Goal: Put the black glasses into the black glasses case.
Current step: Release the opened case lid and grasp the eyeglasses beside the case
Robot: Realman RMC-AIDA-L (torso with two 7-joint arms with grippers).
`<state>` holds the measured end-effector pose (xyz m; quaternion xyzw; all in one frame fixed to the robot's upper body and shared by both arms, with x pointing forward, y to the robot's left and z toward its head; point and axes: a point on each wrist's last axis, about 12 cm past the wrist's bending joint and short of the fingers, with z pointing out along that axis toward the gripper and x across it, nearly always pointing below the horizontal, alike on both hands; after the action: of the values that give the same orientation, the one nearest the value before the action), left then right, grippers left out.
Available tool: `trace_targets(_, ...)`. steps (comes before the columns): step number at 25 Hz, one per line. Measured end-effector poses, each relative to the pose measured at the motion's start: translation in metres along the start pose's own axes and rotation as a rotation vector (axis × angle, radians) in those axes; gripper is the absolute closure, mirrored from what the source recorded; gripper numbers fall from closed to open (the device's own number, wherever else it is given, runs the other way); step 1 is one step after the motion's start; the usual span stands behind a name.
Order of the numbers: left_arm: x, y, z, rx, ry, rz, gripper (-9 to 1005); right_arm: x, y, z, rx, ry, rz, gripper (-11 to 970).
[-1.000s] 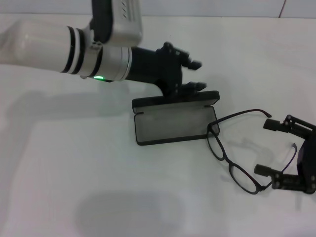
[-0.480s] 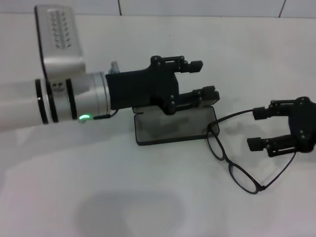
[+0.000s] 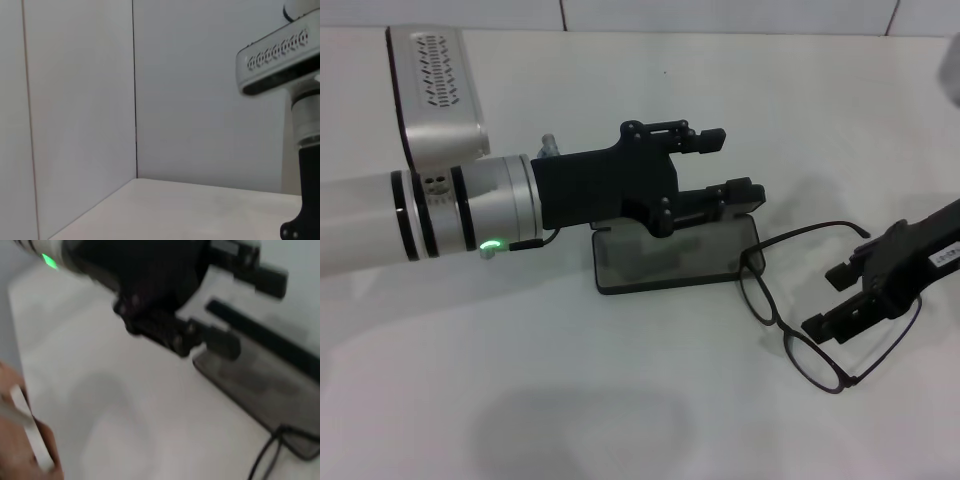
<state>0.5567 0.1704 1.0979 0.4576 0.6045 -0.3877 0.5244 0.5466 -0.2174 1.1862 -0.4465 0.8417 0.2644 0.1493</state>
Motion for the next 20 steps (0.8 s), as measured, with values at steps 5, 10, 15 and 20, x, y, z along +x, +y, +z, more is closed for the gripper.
trace_targets(5,0.004,0.0,0.0,-0.001,0.009,-0.016,421,-0.013,0.003,0.009,0.055,0.085,0.051,131)
trace_targets(10,0.013,-0.001,-0.002,-0.015,0.028,-0.012,422,-0.029,0.009,0.02,0.098,0.151,0.057,137)
trace_targets(15,0.015,-0.003,-0.003,-0.02,0.025,-0.014,422,-0.04,0.01,0.035,0.115,0.203,0.043,144)
trace_targets(20,0.026,-0.007,-0.018,-0.072,0.01,-0.008,422,-0.046,0.009,0.047,0.143,0.228,0.048,150)
